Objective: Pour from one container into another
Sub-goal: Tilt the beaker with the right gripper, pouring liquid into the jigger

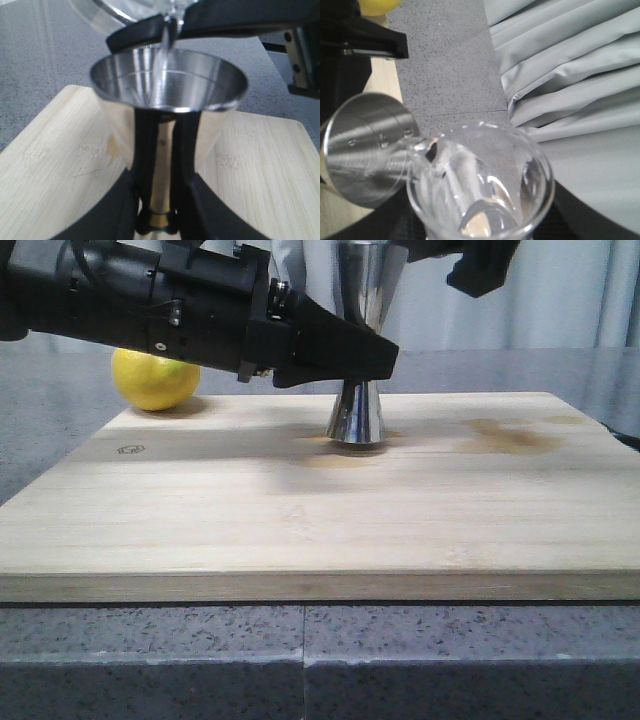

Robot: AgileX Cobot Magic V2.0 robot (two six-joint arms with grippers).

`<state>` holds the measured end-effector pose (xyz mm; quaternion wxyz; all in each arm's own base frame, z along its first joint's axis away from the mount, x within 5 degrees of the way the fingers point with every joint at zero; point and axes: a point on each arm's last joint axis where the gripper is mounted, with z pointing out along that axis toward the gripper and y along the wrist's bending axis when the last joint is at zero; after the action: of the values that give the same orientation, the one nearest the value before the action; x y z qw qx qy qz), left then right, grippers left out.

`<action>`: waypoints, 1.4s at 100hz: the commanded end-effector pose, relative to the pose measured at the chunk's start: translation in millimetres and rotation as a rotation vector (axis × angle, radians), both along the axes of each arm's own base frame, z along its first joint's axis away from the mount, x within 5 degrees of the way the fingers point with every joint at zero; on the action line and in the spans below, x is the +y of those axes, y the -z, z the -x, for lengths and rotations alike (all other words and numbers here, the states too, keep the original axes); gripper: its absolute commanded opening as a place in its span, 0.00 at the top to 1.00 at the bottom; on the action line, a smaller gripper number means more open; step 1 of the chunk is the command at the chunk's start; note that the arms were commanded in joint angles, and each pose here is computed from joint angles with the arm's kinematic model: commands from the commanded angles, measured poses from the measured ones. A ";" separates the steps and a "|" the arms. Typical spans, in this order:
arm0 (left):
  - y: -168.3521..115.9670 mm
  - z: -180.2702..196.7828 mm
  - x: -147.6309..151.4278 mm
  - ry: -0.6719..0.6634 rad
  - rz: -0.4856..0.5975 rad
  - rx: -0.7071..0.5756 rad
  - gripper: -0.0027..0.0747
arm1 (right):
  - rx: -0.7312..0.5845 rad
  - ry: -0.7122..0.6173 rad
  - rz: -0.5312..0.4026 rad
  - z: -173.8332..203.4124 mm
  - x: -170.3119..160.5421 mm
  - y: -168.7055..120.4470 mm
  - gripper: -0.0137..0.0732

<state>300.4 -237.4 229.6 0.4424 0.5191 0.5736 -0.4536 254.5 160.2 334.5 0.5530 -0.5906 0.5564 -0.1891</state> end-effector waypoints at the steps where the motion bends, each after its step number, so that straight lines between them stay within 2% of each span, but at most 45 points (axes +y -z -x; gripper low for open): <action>1: -32.8 5.4 -3.3 0.025 0.129 -0.025 0.83 | -0.082 -0.047 -0.028 4.5 2.0 -21.6 0.47; 140: -33.5 4.9 -3.4 0.019 0.137 -0.022 0.83 | -0.156 -0.074 0.092 3.8 1.1 -22.2 0.47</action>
<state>300.9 -237.5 230.1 0.4444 0.5153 0.5743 -0.4551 255.1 160.1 336.1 0.5435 -0.6255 0.5085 -0.2340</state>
